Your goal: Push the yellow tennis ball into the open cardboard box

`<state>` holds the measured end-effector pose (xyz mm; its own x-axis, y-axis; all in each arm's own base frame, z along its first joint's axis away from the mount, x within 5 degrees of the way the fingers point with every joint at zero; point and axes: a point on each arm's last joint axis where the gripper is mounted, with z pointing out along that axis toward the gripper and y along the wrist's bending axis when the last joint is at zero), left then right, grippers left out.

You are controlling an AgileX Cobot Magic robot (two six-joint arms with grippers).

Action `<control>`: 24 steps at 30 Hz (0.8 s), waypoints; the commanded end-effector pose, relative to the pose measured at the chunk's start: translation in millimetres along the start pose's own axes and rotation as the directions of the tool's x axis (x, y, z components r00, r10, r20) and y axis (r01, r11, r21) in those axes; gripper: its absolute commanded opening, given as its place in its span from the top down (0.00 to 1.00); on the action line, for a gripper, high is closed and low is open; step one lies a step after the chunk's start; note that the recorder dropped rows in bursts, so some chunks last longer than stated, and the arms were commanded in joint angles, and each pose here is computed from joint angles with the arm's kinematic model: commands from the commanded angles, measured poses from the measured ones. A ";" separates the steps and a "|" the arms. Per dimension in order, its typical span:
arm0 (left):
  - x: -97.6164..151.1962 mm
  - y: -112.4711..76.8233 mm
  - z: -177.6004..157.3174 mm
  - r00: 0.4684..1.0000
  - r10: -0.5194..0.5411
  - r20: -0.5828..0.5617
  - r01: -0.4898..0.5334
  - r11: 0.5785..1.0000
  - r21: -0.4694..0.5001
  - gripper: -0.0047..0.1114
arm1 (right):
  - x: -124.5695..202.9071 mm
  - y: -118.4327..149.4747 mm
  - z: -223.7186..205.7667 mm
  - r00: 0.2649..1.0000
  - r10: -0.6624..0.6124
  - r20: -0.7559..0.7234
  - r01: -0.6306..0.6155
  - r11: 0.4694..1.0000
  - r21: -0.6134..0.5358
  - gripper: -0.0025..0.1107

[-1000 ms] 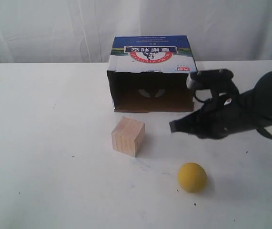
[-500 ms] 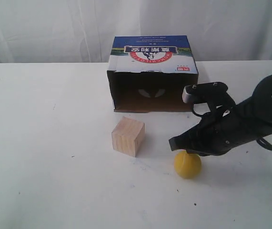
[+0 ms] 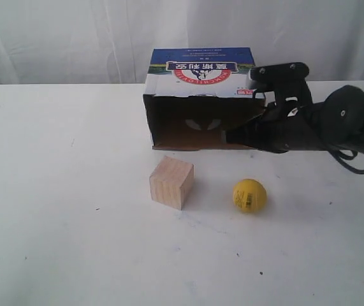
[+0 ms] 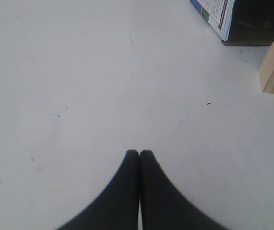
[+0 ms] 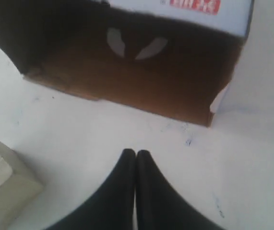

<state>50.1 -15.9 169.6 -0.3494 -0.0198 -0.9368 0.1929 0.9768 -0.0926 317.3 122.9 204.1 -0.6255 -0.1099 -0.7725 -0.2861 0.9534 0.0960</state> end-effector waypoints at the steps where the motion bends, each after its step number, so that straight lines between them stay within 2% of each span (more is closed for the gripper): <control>1: 2.0 0.4 0.7 1.000 0.001 -0.003 -0.001 1.000 -0.004 0.96 | -5.3 2.3 -6.4 1.000 -0.025 -0.003 0.025 1.000 -0.019 0.98; 7: 2.0 0.4 0.7 1.000 0.001 -0.003 -0.001 1.000 -0.004 0.96 | 21.2 3.1 14.9 0.984 -0.027 -0.174 0.019 0.999 -0.047 0.98; 13: 2.0 0.5 0.7 1.000 0.003 -0.004 -0.003 1.000 -0.005 0.96 | 30.2 -6.4 46.3 0.995 -0.005 -0.103 0.009 0.999 0.039 0.98; 20: 2.0 0.5 0.7 1.000 0.014 -0.004 -0.014 1.000 -0.005 0.96 | 25.2 -5.2 63.7 0.994 -0.005 -0.111 0.009 0.999 0.034 0.98; 24: 2.0 0.6 0.7 1.000 0.019 -0.004 -0.019 1.000 -0.006 0.96 | 17.2 5.0 64.7 0.995 -0.020 -0.100 0.021 1.000 0.006 0.98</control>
<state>50.1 -15.8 169.6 -0.3470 -0.0068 -0.9379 0.1969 0.9772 -0.0799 353.1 136.6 152.0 -0.6705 -0.1409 -0.7284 -0.2709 0.9605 0.0635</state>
